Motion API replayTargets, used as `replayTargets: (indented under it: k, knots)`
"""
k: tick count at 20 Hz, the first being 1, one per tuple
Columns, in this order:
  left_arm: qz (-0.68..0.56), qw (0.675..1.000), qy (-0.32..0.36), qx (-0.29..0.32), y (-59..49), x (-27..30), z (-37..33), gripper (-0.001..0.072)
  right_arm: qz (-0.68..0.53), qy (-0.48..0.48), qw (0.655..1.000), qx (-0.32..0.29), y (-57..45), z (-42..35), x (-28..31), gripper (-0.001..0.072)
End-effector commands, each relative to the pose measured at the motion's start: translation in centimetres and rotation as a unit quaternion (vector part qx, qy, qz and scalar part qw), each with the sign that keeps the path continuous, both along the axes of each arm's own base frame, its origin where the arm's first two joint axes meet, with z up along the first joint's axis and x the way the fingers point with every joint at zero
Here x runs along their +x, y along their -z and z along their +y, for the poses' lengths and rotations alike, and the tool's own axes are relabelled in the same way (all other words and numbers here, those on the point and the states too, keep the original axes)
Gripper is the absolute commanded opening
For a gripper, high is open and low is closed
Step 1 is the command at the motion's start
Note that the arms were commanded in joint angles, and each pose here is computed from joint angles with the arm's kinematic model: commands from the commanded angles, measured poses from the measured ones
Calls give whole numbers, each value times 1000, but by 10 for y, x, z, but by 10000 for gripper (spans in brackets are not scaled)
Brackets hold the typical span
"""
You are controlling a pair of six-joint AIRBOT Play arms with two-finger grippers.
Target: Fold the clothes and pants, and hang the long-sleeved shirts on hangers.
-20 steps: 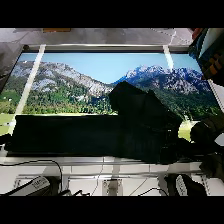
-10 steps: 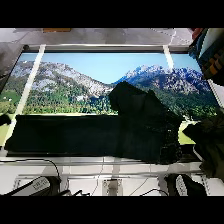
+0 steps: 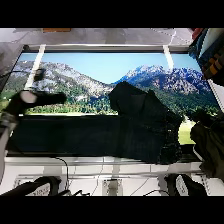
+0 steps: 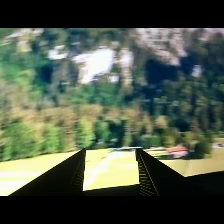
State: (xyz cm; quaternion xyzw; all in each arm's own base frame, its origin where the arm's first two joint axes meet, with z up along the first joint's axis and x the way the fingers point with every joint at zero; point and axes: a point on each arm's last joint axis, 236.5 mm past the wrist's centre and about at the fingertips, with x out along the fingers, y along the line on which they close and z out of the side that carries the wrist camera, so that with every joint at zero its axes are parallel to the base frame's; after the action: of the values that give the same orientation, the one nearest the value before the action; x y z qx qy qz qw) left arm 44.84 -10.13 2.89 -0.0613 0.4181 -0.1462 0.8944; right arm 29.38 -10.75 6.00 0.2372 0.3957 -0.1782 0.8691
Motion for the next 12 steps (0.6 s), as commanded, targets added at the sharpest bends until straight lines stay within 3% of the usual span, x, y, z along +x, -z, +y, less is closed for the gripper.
replayTargets:
  k: [1, 2, 3, 4, 9, 12]
  knots:
    - [-48, 995, 81, -38, -5, -6, -122, 360, -9, 5, 1000, -2, -2, -3, 5, 526]
    - [-40, 994, 84, -58, 1, -7, -144, 434, -9, 5, 1000, -1, -2, -3, 5, 527]
    - [-28, 993, 85, -80, 9, -8, -166, 590, -9, 5, 1000, -1, -2, -3, 5, 526]
    - [-11, 991, 85, -98, 19, -9, -183, 644, -9, 5, 1000, -1, -2, -3, 5, 526]
    - [79, 984, 104, -123, 75, 6, -228, 646, -9, 5, 1000, -1, -2, -3, 5, 526]
    - [101, 983, 70, -140, 96, 32, -231, 645, -9, 5, 1000, -1, -2, -3, 5, 526]
